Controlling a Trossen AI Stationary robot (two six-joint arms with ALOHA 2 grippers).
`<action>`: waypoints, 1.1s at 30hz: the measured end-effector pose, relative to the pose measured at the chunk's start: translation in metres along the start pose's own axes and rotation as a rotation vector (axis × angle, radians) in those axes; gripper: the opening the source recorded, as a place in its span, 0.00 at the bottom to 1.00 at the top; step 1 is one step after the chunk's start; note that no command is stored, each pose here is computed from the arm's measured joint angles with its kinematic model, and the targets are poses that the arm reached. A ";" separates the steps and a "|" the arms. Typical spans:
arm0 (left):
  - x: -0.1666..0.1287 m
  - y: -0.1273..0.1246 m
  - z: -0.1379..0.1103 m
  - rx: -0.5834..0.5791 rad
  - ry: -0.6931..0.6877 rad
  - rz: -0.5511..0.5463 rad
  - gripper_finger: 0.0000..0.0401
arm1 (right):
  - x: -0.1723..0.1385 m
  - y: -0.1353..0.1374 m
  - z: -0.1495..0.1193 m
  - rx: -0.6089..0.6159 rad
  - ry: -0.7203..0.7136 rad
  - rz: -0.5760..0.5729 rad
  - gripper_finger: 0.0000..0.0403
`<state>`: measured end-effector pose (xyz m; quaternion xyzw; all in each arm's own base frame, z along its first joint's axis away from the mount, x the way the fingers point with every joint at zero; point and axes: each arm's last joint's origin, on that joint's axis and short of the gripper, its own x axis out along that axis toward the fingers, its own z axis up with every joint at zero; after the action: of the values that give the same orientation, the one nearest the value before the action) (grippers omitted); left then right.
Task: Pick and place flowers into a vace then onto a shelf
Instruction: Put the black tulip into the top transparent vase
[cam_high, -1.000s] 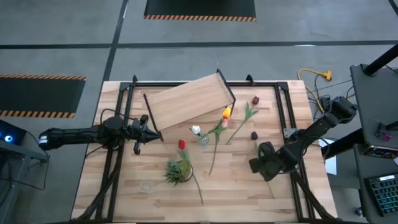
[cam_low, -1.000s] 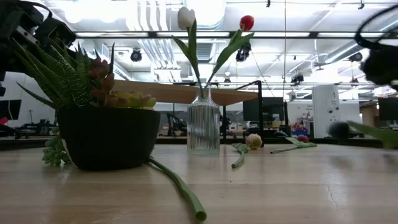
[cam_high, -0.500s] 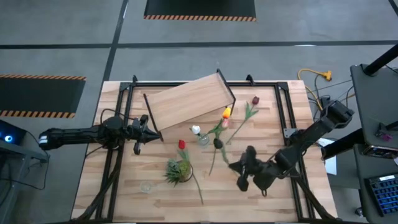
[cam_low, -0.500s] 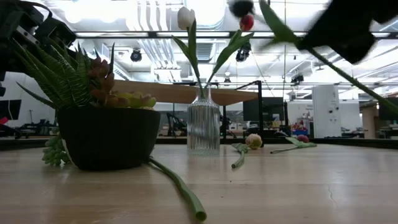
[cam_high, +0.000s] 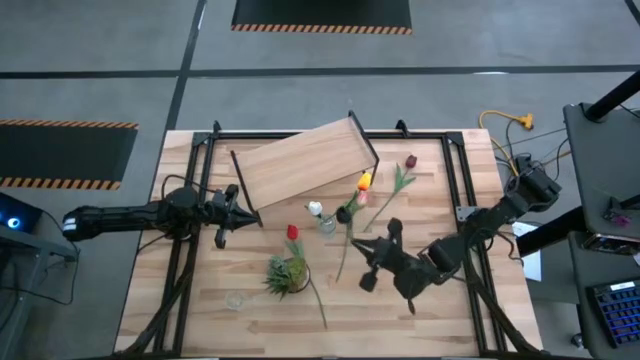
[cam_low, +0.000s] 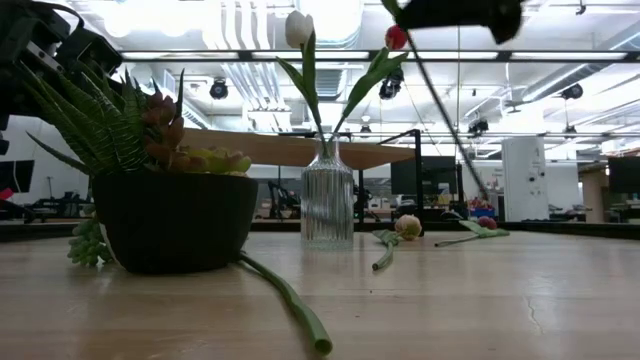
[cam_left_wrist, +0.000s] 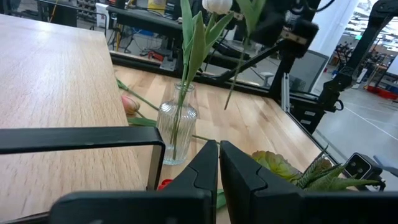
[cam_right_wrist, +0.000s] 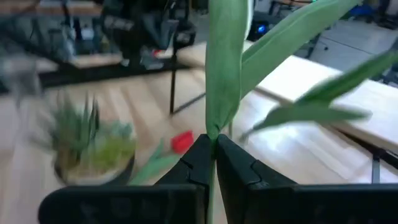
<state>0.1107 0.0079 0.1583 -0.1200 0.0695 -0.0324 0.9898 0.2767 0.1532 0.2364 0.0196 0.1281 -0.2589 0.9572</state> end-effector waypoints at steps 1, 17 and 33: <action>0.000 0.000 0.000 0.000 0.000 0.000 0.00 | 0.004 -0.001 0.004 0.022 -0.010 -0.012 0.03; 0.000 0.000 0.000 0.001 -0.002 0.000 0.00 | 0.040 -0.002 0.066 0.063 -0.323 -0.004 0.03; 0.000 0.000 0.000 0.000 0.000 0.001 0.00 | 0.085 -0.009 0.052 -0.042 -0.396 -0.121 0.03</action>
<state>0.1107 0.0079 0.1583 -0.1200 0.0695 -0.0322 0.9898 0.3557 0.0986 0.2650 -0.0592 -0.0564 -0.3121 0.9465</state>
